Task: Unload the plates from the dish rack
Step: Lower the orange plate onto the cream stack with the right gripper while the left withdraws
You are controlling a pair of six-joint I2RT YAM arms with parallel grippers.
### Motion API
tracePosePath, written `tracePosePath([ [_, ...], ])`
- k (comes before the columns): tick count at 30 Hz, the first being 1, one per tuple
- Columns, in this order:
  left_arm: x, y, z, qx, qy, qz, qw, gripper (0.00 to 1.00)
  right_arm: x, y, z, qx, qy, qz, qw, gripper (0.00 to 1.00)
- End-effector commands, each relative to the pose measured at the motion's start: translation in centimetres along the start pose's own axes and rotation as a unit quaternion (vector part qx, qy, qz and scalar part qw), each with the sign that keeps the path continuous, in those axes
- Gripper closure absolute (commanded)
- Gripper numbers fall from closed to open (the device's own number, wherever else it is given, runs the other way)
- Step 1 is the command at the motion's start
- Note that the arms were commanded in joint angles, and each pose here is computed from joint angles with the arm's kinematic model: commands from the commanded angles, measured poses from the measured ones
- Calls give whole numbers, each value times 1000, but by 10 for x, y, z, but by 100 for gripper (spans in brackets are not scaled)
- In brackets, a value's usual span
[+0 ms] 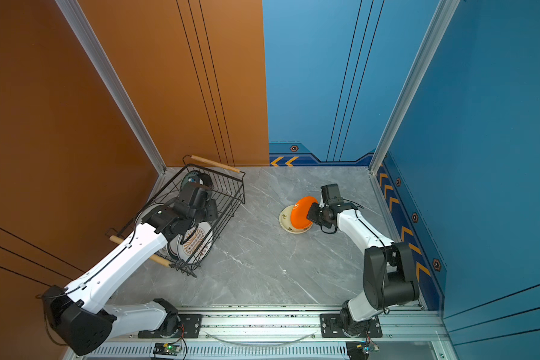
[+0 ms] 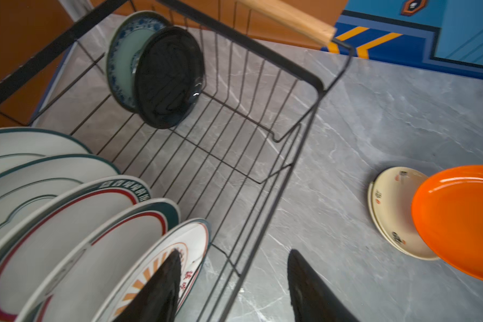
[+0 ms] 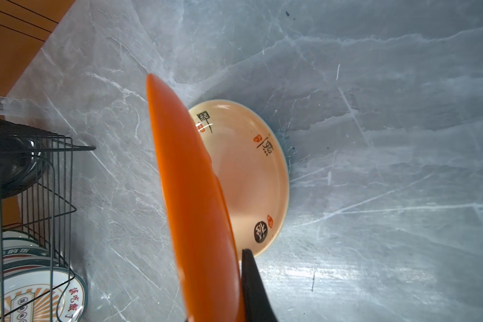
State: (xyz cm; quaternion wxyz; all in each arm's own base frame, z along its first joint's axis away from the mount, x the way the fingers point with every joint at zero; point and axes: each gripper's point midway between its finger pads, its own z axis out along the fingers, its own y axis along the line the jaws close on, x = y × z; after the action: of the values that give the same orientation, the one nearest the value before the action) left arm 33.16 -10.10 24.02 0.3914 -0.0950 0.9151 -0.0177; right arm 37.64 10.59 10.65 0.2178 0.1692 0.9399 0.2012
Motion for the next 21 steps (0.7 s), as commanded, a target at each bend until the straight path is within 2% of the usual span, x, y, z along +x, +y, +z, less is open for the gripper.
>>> tracePosePath([
  [1,10,21,1,-20,19,8,1000,38,-14,6,6,1,-16,-4,1000,100],
  [9,6,36,-2,-24,14,-3,1000,37,-9,9,31,-18,7,20,1000,100],
  [14,5,41,-3,-23,15,-7,1000,37,-7,8,38,-15,16,27,999,89],
  [16,5,43,-3,-22,15,-8,1000,37,-5,7,40,-11,21,27,999,81],
  [21,5,46,-4,-20,15,-11,1000,37,-1,2,42,0,23,26,999,72],
])
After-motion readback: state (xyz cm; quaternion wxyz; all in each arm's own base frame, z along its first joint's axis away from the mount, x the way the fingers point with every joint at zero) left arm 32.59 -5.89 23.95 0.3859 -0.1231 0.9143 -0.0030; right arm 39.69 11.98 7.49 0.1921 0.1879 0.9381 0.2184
